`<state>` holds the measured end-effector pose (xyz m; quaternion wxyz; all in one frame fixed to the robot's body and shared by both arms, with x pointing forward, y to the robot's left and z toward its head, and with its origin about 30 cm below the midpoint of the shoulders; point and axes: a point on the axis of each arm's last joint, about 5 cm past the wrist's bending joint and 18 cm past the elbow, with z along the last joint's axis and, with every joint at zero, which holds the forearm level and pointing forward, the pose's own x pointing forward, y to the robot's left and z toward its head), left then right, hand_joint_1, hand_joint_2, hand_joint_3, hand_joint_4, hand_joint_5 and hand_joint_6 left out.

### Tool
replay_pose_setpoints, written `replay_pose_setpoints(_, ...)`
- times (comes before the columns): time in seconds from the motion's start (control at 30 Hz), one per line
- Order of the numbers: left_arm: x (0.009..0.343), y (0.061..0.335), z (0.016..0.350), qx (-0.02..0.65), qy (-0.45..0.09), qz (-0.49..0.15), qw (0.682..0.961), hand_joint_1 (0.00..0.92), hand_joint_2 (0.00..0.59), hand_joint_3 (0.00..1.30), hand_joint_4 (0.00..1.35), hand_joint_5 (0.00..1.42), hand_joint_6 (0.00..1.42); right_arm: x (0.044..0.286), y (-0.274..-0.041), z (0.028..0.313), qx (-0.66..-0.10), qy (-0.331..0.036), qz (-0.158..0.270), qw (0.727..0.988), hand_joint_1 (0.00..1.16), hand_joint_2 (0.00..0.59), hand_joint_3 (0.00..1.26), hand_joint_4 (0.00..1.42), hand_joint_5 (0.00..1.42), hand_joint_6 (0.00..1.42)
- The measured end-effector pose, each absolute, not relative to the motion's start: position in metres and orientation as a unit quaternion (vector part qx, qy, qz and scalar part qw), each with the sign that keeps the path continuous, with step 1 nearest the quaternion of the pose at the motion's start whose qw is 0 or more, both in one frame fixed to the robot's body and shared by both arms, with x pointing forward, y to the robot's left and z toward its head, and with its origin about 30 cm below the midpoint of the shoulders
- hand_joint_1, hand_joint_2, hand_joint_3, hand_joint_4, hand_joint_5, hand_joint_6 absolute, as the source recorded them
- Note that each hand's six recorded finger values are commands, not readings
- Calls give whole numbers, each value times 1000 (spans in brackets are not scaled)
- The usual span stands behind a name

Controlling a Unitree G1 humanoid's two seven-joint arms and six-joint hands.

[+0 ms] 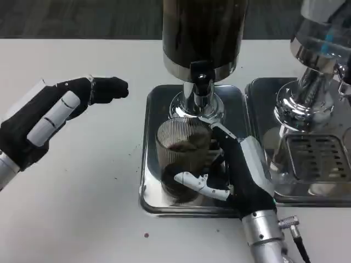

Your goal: Grasp the cup under the faucet to collect the drink, then remove the cup.

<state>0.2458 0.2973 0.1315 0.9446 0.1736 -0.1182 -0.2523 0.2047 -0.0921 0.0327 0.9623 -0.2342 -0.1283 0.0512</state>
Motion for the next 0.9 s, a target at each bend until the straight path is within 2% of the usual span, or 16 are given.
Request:
replay_pose_setpoints(0.57, 244, 297, 130, 173, -116, -252, 945, 0, 233, 371, 328, 241, 196, 196, -93, 26, -237, -136, 12, 962, 709, 218, 489, 626, 790, 1175)
replay_pose_setpoints(0.9, 246, 292, 127, 173, -112, -264, 942, 0, 233, 368, 328, 243, 196, 187, -100, 23, -232, -140, -27, 962, 730, 221, 545, 663, 835, 1215)
